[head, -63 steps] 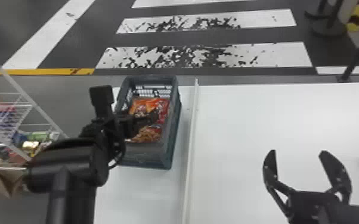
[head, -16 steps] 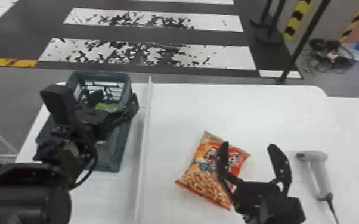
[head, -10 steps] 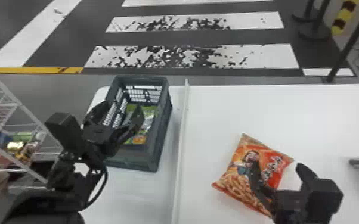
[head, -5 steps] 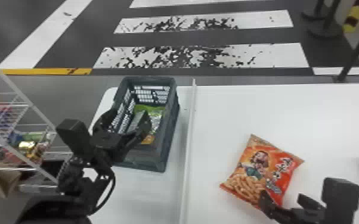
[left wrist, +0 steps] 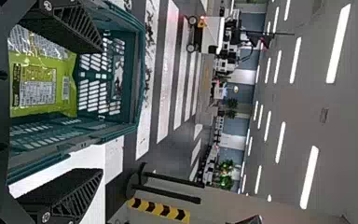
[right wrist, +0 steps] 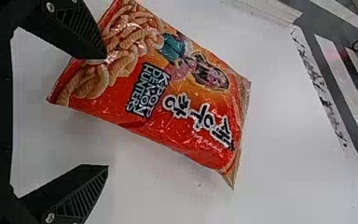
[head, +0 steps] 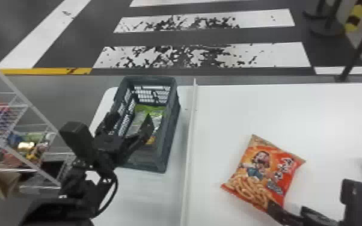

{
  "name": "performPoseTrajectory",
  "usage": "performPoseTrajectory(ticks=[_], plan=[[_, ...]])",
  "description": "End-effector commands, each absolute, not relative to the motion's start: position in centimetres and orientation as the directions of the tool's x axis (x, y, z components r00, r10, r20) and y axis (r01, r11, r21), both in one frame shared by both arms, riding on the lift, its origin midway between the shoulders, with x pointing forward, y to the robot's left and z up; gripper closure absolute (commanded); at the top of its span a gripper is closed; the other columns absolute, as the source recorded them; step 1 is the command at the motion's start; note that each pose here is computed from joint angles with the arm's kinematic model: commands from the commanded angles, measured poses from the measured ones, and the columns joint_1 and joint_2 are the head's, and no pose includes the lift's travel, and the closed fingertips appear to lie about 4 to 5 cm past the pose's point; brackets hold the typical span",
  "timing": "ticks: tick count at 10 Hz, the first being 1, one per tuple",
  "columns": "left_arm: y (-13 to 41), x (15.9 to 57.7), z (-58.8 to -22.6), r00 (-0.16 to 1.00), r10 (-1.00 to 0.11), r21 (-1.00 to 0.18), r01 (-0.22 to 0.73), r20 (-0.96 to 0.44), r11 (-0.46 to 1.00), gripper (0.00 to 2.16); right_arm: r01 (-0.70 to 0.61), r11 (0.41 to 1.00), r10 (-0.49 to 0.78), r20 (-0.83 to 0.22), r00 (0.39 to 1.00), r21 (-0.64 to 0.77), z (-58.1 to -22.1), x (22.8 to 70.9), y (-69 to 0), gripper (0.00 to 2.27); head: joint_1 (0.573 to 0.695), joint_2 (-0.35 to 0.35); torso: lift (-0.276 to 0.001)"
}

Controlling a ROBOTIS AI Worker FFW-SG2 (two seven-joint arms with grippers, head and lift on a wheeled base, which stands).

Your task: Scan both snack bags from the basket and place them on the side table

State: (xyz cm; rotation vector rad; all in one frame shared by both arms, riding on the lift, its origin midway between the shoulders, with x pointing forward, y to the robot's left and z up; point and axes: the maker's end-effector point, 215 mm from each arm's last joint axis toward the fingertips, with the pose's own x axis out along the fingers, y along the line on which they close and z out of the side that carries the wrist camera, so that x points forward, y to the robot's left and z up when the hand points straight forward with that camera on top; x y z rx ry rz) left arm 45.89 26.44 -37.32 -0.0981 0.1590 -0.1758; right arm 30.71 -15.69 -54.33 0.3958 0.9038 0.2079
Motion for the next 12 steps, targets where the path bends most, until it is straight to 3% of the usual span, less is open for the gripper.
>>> performPoseTrajectory(ticks=[1, 5, 7, 8, 9, 10, 12], plan=[[26.3, 45.9, -37.7, 0.971, -0.184, -0.114, 0.168, -0.155, 0.979, 0.09, 0.003, 0.880, 0.386, -0.719, 0.578, 0.475, -54.5, 30.3, -15.4, 0.09, 0.695, 0.159, -0.075], [26.1, 45.7, -38.4, 0.968, -0.191, -0.120, 0.173, -0.164, 0.978, 0.10, -0.006, 0.832, 0.471, -0.701, 0.536, 0.554, -55.2, 30.2, -13.7, 0.10, 0.695, 0.176, -0.075], [26.1, 45.6, -38.8, 0.966, -0.192, -0.122, 0.172, -0.171, 0.977, 0.10, -0.018, 0.804, 0.510, -0.673, 0.536, 0.595, -55.0, 31.1, -13.0, 0.34, 0.695, 0.188, -0.075], [26.2, 45.5, -38.9, 0.966, -0.190, -0.120, 0.171, -0.173, 0.978, 0.10, -0.026, 0.787, 0.531, -0.655, 0.537, 0.617, -54.8, 31.4, -12.7, 0.77, 0.695, 0.194, -0.075], [26.2, 45.3, -39.0, 0.966, -0.190, -0.120, 0.171, -0.175, 0.978, 0.10, -0.034, 0.773, 0.547, -0.638, 0.542, 0.633, -54.5, 31.7, -12.7, 1.75, 0.695, 0.198, -0.075], [26.2, 45.2, -39.1, 0.966, -0.190, -0.121, 0.170, -0.177, 0.978, 0.10, -0.029, 0.774, 0.544, -0.641, 0.541, 0.633, -54.5, 31.7, -13.0, 2.26, 0.695, 0.201, -0.075], [26.3, 45.2, -39.2, 0.966, -0.189, -0.121, 0.170, -0.177, 0.978, 0.10, -0.029, 0.769, 0.550, -0.637, 0.541, 0.639, -54.5, 31.6, -13.1, 2.26, 0.695, 0.197, -0.075]])
